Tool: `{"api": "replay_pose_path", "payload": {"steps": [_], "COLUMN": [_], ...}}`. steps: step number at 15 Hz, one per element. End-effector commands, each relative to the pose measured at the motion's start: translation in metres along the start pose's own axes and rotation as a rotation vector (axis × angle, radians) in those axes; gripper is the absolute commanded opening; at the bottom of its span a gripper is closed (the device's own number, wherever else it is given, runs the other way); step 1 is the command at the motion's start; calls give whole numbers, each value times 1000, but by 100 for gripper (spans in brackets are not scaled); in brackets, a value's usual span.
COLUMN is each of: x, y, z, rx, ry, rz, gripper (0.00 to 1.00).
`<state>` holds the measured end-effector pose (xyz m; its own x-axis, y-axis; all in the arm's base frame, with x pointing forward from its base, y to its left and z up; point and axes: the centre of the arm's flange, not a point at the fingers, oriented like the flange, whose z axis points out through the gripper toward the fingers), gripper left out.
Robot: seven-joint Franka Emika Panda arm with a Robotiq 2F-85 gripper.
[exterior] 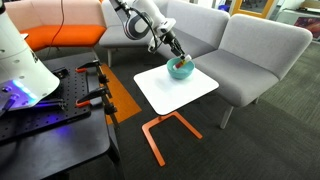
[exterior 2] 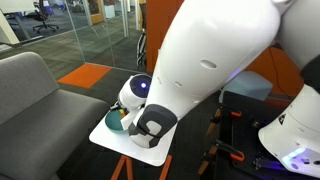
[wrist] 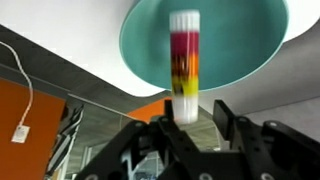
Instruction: Put the glue stick in the bowl
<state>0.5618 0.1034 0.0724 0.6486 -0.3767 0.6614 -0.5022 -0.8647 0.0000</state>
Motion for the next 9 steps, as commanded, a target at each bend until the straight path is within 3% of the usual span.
{"api": "replay_pose_path", "payload": {"steps": [1,4,9], "x": [4,10,22], "y": [1,7,21], "z": [-1,-7,-24], "rx": [9,5,-31], "ry": [-52,-81,-152], "rz": [1,44,113], "gripper": [81,100,100]}}
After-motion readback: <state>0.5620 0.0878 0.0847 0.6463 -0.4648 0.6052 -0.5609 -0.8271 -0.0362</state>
